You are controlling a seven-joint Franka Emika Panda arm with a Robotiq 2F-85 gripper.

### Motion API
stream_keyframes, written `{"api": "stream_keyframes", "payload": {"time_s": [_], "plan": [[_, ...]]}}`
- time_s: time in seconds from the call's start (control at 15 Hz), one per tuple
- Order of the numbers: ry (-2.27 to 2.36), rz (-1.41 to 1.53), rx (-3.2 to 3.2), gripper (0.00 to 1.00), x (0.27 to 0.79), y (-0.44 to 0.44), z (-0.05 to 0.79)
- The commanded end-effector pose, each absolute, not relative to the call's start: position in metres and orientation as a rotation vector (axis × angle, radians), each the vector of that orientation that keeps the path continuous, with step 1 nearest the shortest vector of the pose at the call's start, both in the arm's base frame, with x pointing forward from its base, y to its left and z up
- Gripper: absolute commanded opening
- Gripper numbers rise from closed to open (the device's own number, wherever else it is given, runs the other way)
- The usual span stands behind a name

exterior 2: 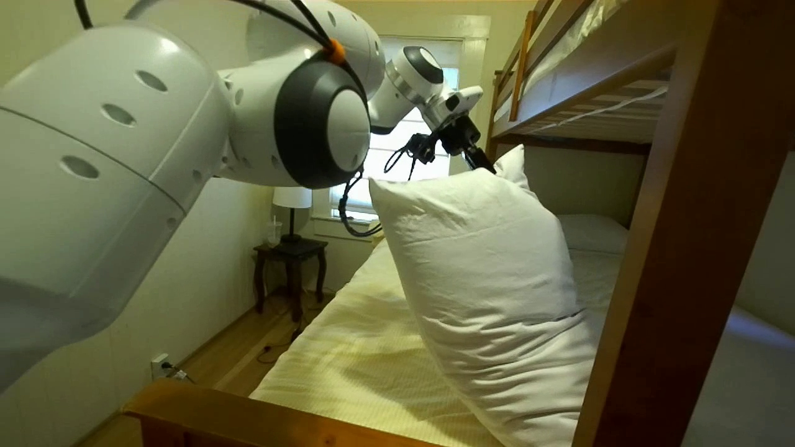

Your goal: Move the pillow to the right

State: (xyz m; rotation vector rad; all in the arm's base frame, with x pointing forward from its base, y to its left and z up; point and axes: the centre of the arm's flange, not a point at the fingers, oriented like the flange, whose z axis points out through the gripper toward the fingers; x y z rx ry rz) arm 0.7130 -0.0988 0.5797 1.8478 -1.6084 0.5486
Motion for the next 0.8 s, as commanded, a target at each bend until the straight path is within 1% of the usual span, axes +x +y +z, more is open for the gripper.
{"api": "stream_keyframes", "payload": {"time_s": [0.0,0.27,0.33,0.47,0.73], "plan": [[-1.637,0.551,1.841,0.16,0.715,-0.104,0.577],[-1.673,0.566,1.831,0.16,0.717,-0.116,0.580],[-1.673,0.567,1.831,0.04,0.717,-0.116,0.580],[-1.686,0.613,1.820,0.04,0.739,-0.113,0.562],[-1.879,0.692,1.869,0.04,0.777,-0.102,0.523]]}}
